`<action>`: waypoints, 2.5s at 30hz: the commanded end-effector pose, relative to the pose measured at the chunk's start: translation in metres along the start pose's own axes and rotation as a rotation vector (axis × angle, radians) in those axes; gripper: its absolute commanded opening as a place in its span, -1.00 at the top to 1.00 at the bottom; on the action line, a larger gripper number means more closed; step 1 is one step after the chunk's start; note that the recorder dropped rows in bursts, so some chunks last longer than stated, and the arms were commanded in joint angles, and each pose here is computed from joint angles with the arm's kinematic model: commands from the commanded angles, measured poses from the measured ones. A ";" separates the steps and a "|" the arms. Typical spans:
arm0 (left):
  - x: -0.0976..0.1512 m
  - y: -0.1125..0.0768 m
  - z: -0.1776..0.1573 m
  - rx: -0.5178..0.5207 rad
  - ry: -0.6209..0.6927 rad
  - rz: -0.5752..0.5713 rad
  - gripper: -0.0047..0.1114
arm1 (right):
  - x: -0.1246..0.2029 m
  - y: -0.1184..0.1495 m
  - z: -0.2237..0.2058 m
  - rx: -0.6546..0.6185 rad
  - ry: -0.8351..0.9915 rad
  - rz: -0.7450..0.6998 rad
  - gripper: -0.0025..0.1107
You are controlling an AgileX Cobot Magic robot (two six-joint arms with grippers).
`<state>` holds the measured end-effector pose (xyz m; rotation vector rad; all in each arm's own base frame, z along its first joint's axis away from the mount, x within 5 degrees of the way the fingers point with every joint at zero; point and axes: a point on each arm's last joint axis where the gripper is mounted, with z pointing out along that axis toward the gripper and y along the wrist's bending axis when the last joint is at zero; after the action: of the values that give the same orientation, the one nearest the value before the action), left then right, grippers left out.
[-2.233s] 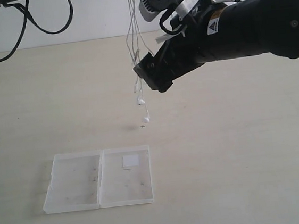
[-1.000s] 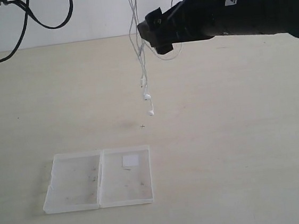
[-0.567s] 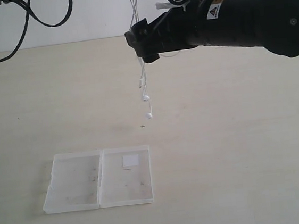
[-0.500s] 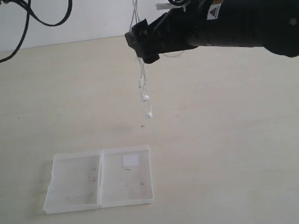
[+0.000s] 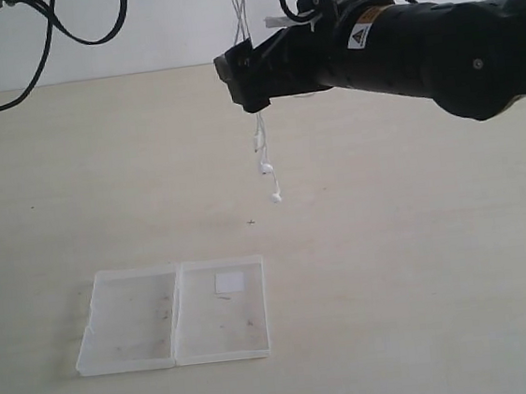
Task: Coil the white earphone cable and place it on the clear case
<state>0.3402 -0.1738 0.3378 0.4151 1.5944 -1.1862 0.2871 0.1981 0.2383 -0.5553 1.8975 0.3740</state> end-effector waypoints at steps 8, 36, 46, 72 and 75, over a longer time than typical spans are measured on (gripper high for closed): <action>-0.003 -0.001 0.000 0.014 -0.018 -0.015 0.92 | -0.009 -0.002 0.007 0.026 -0.149 0.005 -0.52; 0.003 0.013 -0.001 -0.145 0.052 0.021 0.92 | -0.028 0.002 -0.036 -0.028 -0.024 -0.021 0.96; 0.019 0.017 -0.004 -0.172 0.232 0.078 0.92 | -0.028 0.004 -0.066 -0.063 0.137 -0.090 0.96; 0.028 0.020 -0.022 -0.049 0.419 0.136 0.92 | -0.043 0.006 -0.073 -0.105 0.331 -0.179 0.96; 0.029 0.020 -0.022 -0.043 0.432 0.137 0.92 | -0.040 0.006 -0.070 -0.106 0.343 -0.179 0.96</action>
<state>0.3332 -0.1558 0.3015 0.7674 1.9126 -0.9931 0.2403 0.1745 0.3029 -0.8839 2.1455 0.2875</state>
